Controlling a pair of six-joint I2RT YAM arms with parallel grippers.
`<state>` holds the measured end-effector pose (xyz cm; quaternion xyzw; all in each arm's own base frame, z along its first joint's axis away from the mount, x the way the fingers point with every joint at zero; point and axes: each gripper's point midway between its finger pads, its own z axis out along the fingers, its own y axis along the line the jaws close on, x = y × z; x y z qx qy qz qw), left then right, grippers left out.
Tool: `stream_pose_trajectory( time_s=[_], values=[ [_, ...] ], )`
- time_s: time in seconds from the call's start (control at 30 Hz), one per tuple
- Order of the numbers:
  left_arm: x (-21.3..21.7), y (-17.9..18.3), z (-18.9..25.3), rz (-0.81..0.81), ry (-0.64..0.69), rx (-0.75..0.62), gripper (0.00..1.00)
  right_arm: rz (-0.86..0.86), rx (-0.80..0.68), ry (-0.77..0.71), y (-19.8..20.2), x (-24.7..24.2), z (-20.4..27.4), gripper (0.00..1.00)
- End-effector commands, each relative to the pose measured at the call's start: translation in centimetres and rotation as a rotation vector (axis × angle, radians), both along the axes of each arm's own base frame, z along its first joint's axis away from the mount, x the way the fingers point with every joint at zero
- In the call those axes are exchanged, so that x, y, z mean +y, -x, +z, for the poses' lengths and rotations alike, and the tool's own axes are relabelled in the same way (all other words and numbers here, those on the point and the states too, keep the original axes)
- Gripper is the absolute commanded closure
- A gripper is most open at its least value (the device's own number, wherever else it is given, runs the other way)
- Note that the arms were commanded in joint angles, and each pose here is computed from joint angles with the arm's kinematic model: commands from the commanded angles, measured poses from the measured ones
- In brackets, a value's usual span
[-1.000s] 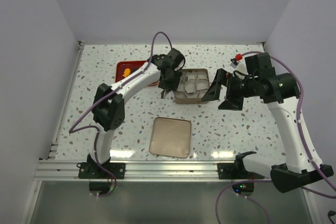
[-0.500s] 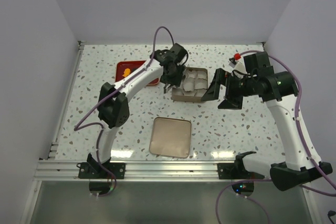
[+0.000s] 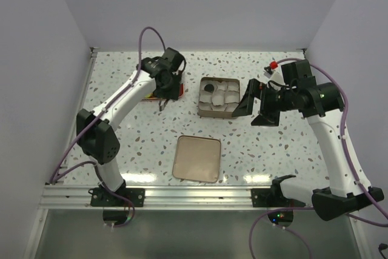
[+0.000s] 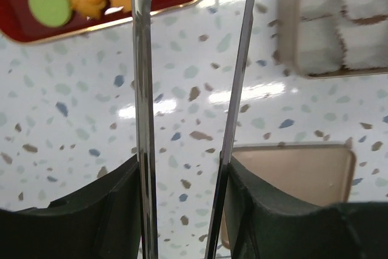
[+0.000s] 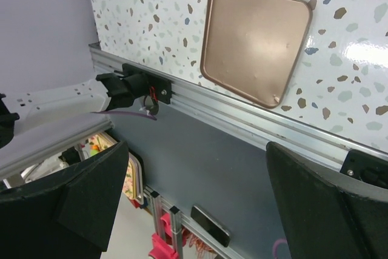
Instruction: Pack the cookies
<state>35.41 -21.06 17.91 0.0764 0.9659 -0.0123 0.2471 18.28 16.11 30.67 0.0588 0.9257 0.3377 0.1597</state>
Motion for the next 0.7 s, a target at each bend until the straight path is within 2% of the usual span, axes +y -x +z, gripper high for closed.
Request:
stream_pose_trajectory(
  time_s=[0.0, 0.33, 0.67],
  values=[
    [5.9, 0.3, -0.6, 0.123, -0.039, 0.002, 0.46, 0.014, -0.013, -0.030, -0.4, 0.5, 0.3, 0.01],
    [14.4, -0.1, -3.6, 0.261, -0.156, 0.073, 0.38, 0.034, -0.009, -0.028, -0.3, 0.5, 0.2, 0.01],
    [15.3, -1.3, -5.4, 0.271, -0.150, 0.111, 0.37, 0.041, -0.002, -0.019, -0.5, 0.5, -0.1, 0.01]
  ],
)
